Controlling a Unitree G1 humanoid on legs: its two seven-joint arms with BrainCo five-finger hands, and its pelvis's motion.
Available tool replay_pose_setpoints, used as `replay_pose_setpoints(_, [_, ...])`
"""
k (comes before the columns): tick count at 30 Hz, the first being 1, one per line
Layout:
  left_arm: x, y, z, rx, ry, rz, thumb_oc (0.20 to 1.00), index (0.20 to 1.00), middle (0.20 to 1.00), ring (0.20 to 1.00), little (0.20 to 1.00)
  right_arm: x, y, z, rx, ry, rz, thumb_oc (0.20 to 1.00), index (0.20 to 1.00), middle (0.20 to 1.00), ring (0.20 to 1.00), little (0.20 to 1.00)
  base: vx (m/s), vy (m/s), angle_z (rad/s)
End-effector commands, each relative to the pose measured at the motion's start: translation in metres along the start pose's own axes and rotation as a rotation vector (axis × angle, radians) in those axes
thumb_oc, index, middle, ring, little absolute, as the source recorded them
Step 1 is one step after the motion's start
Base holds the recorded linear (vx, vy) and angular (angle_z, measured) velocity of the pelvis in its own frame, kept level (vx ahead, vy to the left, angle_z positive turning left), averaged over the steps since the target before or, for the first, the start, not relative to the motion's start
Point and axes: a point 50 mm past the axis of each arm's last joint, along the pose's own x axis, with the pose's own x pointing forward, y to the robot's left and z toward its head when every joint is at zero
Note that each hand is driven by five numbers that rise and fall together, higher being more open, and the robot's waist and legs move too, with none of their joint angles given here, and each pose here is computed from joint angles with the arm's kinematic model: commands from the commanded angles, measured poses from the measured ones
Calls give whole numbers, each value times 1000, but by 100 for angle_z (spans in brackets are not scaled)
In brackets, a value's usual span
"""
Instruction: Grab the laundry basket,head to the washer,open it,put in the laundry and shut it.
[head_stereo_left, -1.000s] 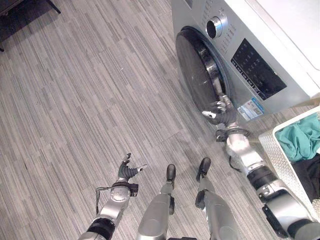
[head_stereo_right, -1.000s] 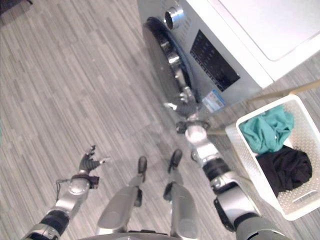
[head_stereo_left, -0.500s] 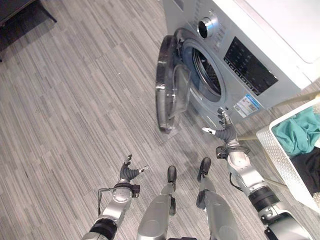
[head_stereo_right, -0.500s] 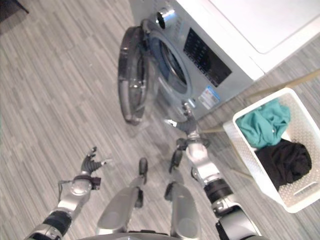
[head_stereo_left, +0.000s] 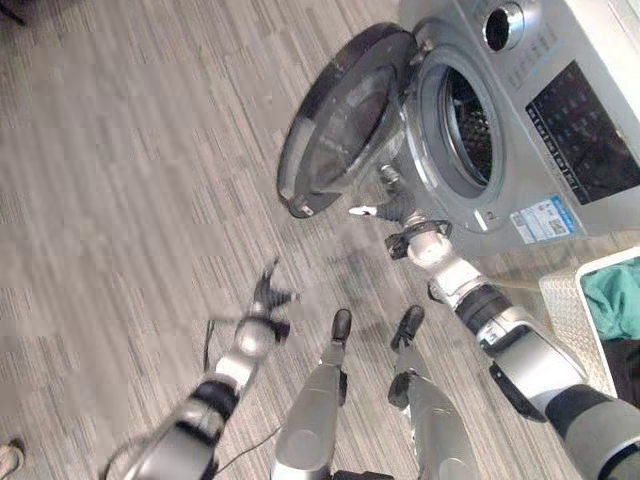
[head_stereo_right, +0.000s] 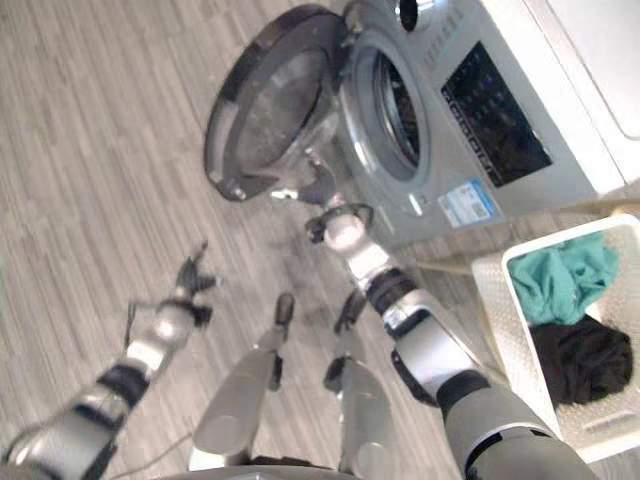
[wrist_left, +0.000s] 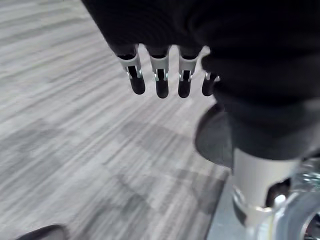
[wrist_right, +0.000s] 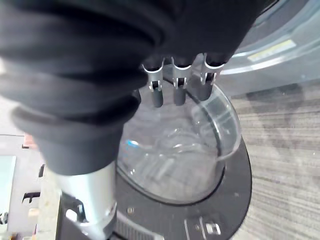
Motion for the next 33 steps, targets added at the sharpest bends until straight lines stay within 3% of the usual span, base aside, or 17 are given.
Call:
replay_pose_setpoints(1, [14, 50, 10, 72, 1, 185, 1000, 1000, 1000, 1000, 1000, -5, 0, 4, 3, -62, 22, 1000, 1000, 1000, 1000, 1000, 0, 15, -28])
replay_pose_setpoints(4, [24, 93, 19, 148, 55, 308, 1000, 1000, 1000, 1000, 1000, -15, 2, -2, -4, -71, 65, 1000, 1000, 1000, 1000, 1000, 9, 37, -37])
replay_pose_setpoints(6, [25, 149, 34, 263, 95, 431, 1000, 1000, 1000, 1000, 1000, -32, -8, -12, 7, -89, 93, 1000, 1000, 1000, 1000, 1000, 10, 51, -44])
replay_pose_setpoints(7, [25, 149, 34, 264, 95, 431, 1000, 1000, 1000, 1000, 1000, -32, -8, -12, 7, -89, 92, 1000, 1000, 1000, 1000, 1000, 12, 65, -41])
replay_pose_setpoints(8, [20, 180, 44, 291, 98, 505, 1000, 1000, 1000, 1000, 1000, -46, -20, -23, 22, -86, 89, 1000, 1000, 1000, 1000, 1000, 1, 52, -23])
replay_pose_setpoints(10, [16, 194, 46, 308, 102, 543, 1000, 1000, 1000, 1000, 1000, -54, -27, -29, 29, -78, 78, 1000, 1000, 1000, 1000, 1000, 13, 38, -21])
replay_pose_setpoints(12, [-7, 241, 46, 352, 121, 706, 1000, 1000, 1000, 1000, 1000, -79, -42, -48, 30, -49, 58, 1000, 1000, 1000, 1000, 1000, 56, 22, -30])
replay_pose_setpoints(16, [-31, 264, 33, 397, 120, 809, 1000, 1000, 1000, 1000, 1000, -93, -47, -60, 57, -25, 29, 1000, 1000, 1000, 1000, 1000, 23, 18, -9])
replay_pose_setpoints(22, [-40, 257, 24, 352, 54, 778, 1000, 1000, 1000, 1000, 1000, -97, -46, -65, 44, -10, 25, 1000, 1000, 1000, 1000, 1000, 6, 4, 2])
replay_pose_setpoints(29, [-14, 190, 28, 233, -73, 573, 1000, 1000, 1000, 1000, 1000, -92, -54, -60, -3, -29, -49, 1000, 1000, 1000, 1000, 1000, -34, -1, 10])
replay_pose_setpoints(33, [-9, 176, 30, 225, -80, 543, 1000, 1000, 1000, 1000, 1000, -90, -58, -55, -12, -51, -72, 1000, 1000, 1000, 1000, 1000, -58, -15, 3])
